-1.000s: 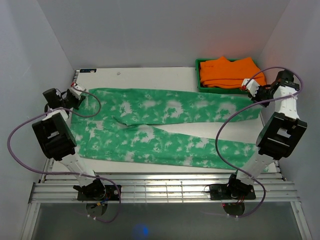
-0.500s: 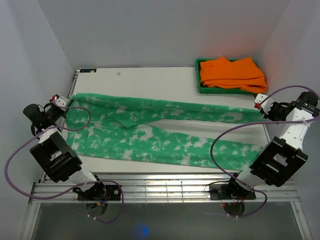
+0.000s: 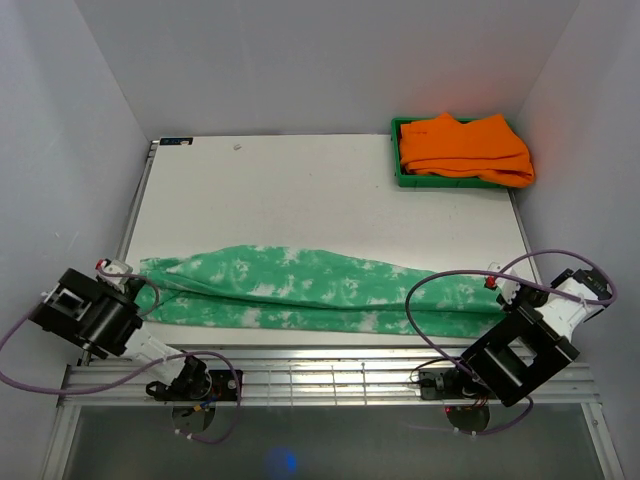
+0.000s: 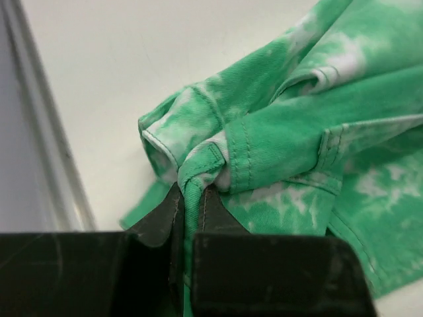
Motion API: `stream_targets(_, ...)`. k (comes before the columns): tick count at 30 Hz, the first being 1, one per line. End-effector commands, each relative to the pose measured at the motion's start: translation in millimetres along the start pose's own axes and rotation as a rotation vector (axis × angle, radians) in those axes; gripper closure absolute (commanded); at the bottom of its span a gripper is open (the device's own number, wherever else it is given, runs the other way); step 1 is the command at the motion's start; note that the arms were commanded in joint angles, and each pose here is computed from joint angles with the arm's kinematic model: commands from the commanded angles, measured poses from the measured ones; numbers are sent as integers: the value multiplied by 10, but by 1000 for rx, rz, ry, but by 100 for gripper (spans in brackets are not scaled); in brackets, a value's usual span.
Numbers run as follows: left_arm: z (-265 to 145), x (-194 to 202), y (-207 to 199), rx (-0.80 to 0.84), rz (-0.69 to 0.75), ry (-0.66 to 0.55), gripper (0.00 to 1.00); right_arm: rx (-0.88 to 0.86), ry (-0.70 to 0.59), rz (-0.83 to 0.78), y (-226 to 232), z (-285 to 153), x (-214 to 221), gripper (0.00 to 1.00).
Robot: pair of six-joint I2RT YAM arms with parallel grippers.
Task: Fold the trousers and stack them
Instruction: Fold the trousers
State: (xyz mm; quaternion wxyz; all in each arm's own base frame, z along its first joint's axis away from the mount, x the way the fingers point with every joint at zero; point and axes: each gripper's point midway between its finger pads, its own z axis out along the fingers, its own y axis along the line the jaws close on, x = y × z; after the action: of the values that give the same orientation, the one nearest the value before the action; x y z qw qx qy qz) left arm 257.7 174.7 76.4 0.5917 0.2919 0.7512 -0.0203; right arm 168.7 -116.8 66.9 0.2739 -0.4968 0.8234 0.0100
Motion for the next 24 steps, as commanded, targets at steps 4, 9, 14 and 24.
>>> stream_targets(4, -320, 326, -148, 167, 194, 111, 100, -57, 108, -421, 60, -18, 260, 92)
stream_targets(9, -364, 277, -164, 168, 288, 133, 84, -65, 142, -448, 70, 76, 384, 92)
stream_targets(14, -404, 107, -221, 196, 409, 143, 67, -77, 161, -463, 67, 108, 451, 92)
stream_targets(24, 246, 67, -316, 280, 444, 235, 100, -27, 261, -370, -383, 393, 753, 92)
